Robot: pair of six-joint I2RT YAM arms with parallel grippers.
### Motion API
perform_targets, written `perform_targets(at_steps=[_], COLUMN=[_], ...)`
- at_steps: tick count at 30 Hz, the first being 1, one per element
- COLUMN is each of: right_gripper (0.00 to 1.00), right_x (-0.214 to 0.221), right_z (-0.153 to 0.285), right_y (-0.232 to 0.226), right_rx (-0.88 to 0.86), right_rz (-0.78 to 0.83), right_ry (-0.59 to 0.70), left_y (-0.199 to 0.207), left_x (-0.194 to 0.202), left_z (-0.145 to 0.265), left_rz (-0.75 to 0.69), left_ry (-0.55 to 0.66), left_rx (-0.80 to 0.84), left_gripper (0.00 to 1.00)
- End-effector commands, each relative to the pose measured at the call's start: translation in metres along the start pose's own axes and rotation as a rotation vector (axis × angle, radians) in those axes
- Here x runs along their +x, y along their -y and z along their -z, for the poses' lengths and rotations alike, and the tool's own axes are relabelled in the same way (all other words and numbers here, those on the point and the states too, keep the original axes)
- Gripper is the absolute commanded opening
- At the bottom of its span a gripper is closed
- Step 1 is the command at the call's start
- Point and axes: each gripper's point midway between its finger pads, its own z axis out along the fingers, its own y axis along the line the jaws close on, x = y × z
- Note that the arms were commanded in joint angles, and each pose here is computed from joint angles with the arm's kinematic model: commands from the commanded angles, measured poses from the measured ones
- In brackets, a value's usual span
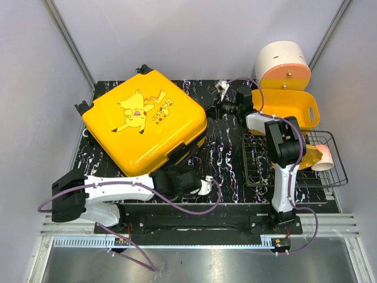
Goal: Open, take out, and arrange the luggage
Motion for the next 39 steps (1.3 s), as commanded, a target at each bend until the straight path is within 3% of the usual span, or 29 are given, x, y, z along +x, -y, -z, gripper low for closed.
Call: perform_targets(at_steps=[1,4,5,8,13,16,20,23,28,33,39], right_gripper=[0.41,0.54,0.64,0.77,0.86,0.87,0.91,0.93,0.92,0.91,0.84], right_x=[-0.118,-0.140,-0.139,-0.153,-0.182,-0.190,-0.172,-0.140,-0.071,-0.021,0.032], right_z=[0.026,0.047,0.052,0.064,0.083,0.096,0.107,0.108,0.107,0.091,0.064], right_y=[0.035,0.043,0.044,0.038,0.033,0.029,-0.015,-0.054,-0.106,-0.161,-0.206], right_rx=[0.274,0.365,0.380,0.415,0.505,0.549,0.499,0.432,0.377,0.289,0.174], right_rz=[0.281,0.286,0.272,0.270,0.268,0.198,0.025,-0.141,-0.335,-0.388,-0.460], right_ry=[0.173,0.166,0.149,0.138,0.151,0.139,0.074,-0.001,-0.103,-0.192,-0.295], left_y=[-0.025,-0.059,-0.075,-0.115,-0.191,-0.248,-0.323,-0.353,-0.383,-0.412,-0.415], left_x=[-0.036,-0.061,-0.075,-0.095,-0.125,-0.110,-0.039,0.021,0.117,0.216,0.295], left_z=[0.026,0.042,0.054,0.075,0.106,0.111,0.109,0.106,0.090,0.070,0.034], left_rz=[-0.025,-0.032,-0.017,-0.021,0.103,0.267,0.552,0.714,0.966,1.215,1.352], left_ry=[0.076,0.111,0.146,0.164,0.229,0.227,0.200,0.173,0.135,0.059,-0.082], left_rx=[0.045,-0.013,-0.044,-0.149,-0.245,-0.288,-0.268,-0.269,-0.281,-0.394,-0.488], left_gripper=[0.86,0.97,0.99,0.99,0.99,0.99,0.99,0.99,0.99,0.96,0.88])
